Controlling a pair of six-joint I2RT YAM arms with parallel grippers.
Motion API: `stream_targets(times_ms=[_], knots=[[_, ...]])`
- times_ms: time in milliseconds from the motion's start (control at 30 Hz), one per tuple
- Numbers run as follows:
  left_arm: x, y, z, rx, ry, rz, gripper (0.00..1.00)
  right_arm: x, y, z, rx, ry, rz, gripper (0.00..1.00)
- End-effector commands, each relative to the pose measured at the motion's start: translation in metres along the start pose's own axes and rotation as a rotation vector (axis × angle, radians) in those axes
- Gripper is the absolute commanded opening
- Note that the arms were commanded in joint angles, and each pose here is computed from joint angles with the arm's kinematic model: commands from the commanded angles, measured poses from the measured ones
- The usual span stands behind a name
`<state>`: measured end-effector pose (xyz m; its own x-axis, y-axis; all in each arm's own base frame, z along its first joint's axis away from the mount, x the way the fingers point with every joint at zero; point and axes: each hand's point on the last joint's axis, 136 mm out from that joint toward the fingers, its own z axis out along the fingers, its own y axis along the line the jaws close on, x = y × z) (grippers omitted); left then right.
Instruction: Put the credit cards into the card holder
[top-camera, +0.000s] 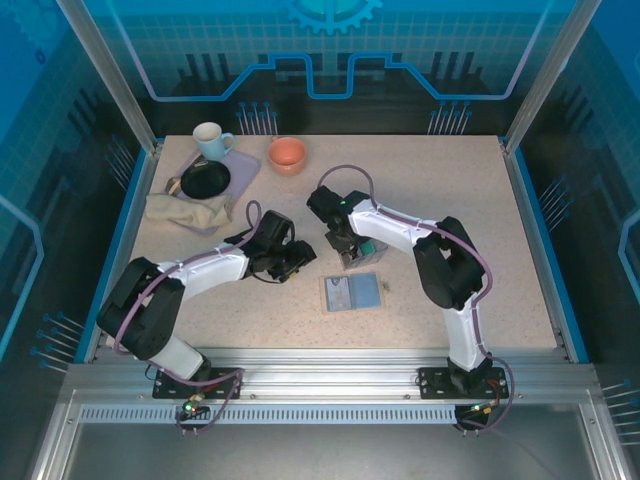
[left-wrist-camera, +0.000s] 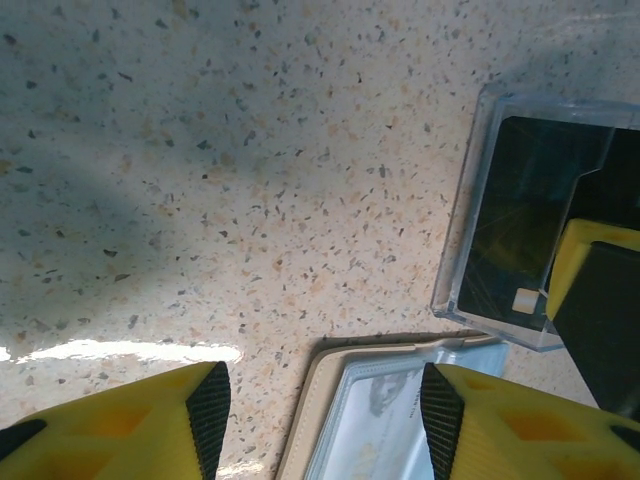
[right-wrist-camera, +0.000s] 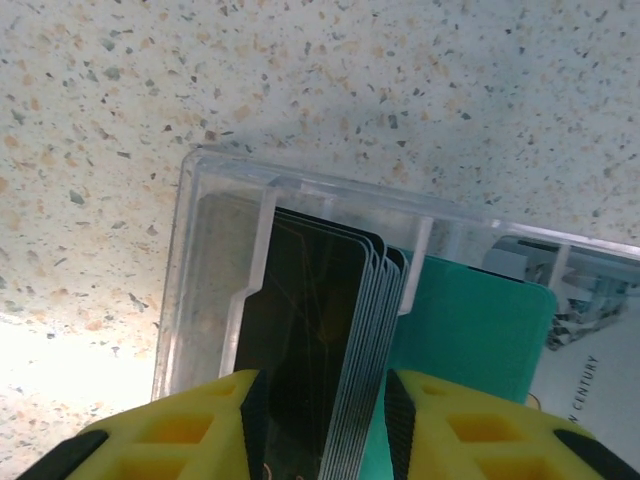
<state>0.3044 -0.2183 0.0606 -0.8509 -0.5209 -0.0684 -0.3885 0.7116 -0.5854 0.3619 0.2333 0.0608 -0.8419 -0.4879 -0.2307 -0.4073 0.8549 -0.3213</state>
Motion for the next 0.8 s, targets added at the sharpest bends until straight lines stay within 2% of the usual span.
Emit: stream_targets(times_ms=[0, 233, 767], knots=[[-0.003, 0.004, -0.004, -0.005, -0.015, -0.022, 0.56, -0.004, -0.009, -0.011, 0.066, -0.017, -0.016, 0.38], [-0.002, 0.003, -0.003, -0.001, -0.009, -0.024, 0.56, -0.004, -0.015, -0.018, 0.076, -0.03, -0.019, 0.36], [-0.001, 0.006, -0.003, -0.008, -0.007, -0.025, 0.56, 0.001, -0.02, -0.02, 0.076, -0.036, -0.008, 0.12]])
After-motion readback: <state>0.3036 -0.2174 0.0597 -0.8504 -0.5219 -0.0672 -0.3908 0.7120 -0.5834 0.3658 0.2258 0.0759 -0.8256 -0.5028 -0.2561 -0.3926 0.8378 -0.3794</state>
